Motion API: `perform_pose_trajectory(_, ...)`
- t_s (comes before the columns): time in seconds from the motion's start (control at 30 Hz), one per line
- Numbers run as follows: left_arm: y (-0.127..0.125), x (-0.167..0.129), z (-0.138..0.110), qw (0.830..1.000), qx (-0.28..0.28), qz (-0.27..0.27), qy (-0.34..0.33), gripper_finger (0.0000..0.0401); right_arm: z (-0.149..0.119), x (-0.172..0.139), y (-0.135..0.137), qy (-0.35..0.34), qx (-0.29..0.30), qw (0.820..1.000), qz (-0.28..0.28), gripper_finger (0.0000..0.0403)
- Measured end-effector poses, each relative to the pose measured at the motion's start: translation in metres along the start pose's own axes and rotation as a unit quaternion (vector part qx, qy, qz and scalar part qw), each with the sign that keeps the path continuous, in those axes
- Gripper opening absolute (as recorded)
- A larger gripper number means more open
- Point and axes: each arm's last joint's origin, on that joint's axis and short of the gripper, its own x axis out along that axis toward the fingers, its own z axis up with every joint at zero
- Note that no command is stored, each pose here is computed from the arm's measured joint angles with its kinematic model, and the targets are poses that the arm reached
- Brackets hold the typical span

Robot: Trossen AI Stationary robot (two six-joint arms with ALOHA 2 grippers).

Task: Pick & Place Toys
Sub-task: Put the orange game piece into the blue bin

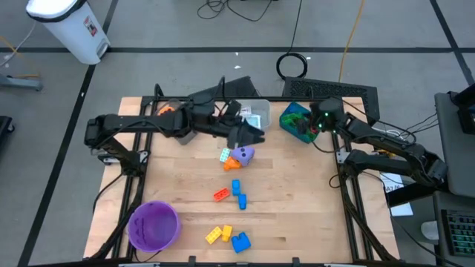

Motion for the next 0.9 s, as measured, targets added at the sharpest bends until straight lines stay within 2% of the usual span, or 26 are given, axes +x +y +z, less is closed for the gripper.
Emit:
perform_pose_trajectory(0.07, -0.008, 0.000, -0.004, 1.000, 0.012, -0.009, 0.005, 0.0328, 0.008, -0.001, 0.007, -0.028, 0.020, 0.997, 0.072, 0.0304)
perform_pose_trajectory(0.13, -0.016, -0.003, -0.008, 1.000, 0.022, -0.010, 0.013, 0.0328, 0.017, -0.004, 0.020, -0.059, 0.029, 0.984, 0.166, 0.0304)
perform_pose_trajectory(0.27, -0.031, -0.011, -0.016, 0.998, 0.050, 0.007, 0.022, 0.0328, 0.029, -0.017, 0.051, -0.126, 0.030, 0.945, 0.301, 0.0304)
perform_pose_trajectory(0.4, -0.041, -0.018, -0.026, 0.996, 0.074, 0.050, 0.024, 0.0328, 0.028, -0.033, 0.082, -0.155, 0.013, 0.906, 0.393, 0.0304)
perform_pose_trajectory(0.5, -0.050, -0.026, -0.033, 0.992, 0.094, 0.084, 0.029, 0.0328, 0.022, -0.040, 0.107, -0.129, -0.020, 0.900, 0.415, 0.0304)
perform_pose_trajectory(0.6, -0.049, -0.032, -0.046, 0.982, 0.095, 0.148, 0.066, 0.0328, 0.016, -0.046, 0.133, -0.088, -0.094, 0.903, 0.410, 0.0304)
perform_pose_trajectory(0.7, -0.044, -0.038, -0.064, 0.967, 0.075, 0.211, 0.125, 0.0328, 0.009, -0.050, 0.156, -0.041, -0.186, 0.898, 0.396, 0.0304)
perform_pose_trajectory(0.8, -0.043, -0.042, -0.089, 0.944, 0.054, 0.264, 0.192, 0.0328, 0.000, -0.054, 0.176, -0.007, -0.280, 0.877, 0.391, 0.0304)
perform_pose_trajectory(0.9, -0.040, -0.040, -0.119, 0.910, 0.060, 0.319, 0.260, 0.0328, -0.012, -0.055, 0.187, -0.005, -0.354, 0.853, 0.384, 0.0304)
